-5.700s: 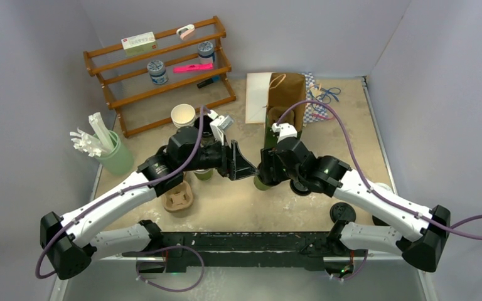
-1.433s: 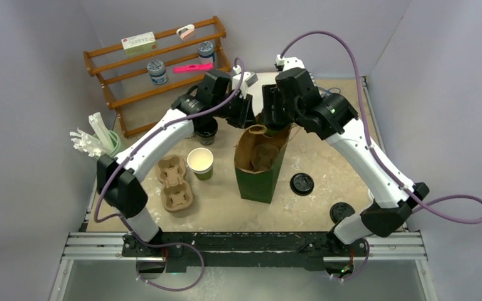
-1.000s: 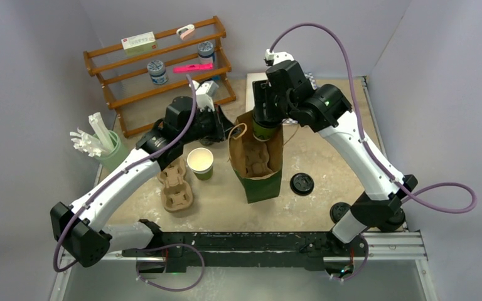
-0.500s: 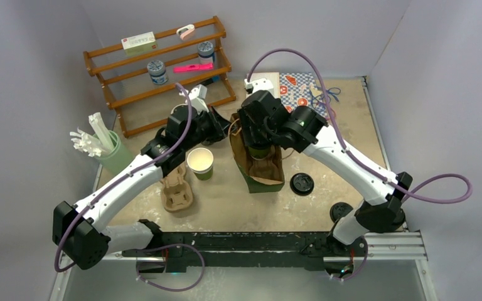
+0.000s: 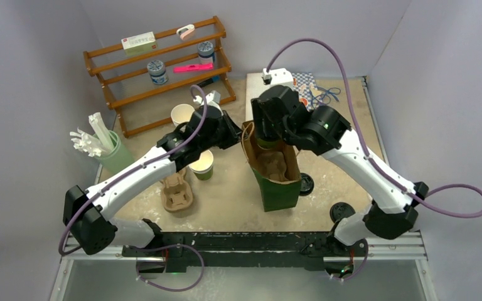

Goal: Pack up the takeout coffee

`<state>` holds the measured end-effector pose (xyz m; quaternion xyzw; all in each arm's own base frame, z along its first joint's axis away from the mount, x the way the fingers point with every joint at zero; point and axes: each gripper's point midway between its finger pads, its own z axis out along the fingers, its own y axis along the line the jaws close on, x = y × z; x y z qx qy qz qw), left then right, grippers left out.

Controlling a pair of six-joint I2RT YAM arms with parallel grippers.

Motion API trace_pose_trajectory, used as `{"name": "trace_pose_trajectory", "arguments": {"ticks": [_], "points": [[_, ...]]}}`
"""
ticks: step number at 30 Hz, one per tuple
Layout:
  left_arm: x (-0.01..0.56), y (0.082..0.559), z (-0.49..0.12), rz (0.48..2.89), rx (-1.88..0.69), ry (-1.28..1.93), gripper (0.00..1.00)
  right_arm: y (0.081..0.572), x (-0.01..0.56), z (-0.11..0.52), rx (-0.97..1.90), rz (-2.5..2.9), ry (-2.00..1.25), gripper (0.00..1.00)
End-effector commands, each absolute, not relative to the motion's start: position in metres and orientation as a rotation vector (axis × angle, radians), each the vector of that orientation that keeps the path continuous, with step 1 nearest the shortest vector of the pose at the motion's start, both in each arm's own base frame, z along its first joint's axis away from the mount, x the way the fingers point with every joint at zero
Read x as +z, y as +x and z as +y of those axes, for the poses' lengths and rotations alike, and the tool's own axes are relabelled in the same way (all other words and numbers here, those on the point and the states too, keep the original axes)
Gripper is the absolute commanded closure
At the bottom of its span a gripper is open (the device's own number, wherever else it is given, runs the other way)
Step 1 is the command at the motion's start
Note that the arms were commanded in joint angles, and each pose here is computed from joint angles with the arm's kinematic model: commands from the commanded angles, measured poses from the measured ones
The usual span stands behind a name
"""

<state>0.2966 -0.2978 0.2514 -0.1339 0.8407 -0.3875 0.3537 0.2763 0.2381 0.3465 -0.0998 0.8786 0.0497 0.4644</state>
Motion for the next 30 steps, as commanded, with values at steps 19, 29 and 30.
{"name": "trace_pose_trajectory", "arguments": {"ticks": [19,29,30], "points": [[0.328,0.338,-0.291,1.879,-0.840,-0.288,1.00,0.258,0.293,0.247,0.204,2.119,-0.297,0.83],[0.357,0.312,-0.301,1.732,-0.932,0.036,1.00,0.264,0.270,0.229,0.184,2.012,-0.207,0.85],[0.359,0.309,-0.303,1.712,-0.955,0.052,1.00,0.266,0.268,0.229,0.177,2.007,-0.199,0.85]]}}
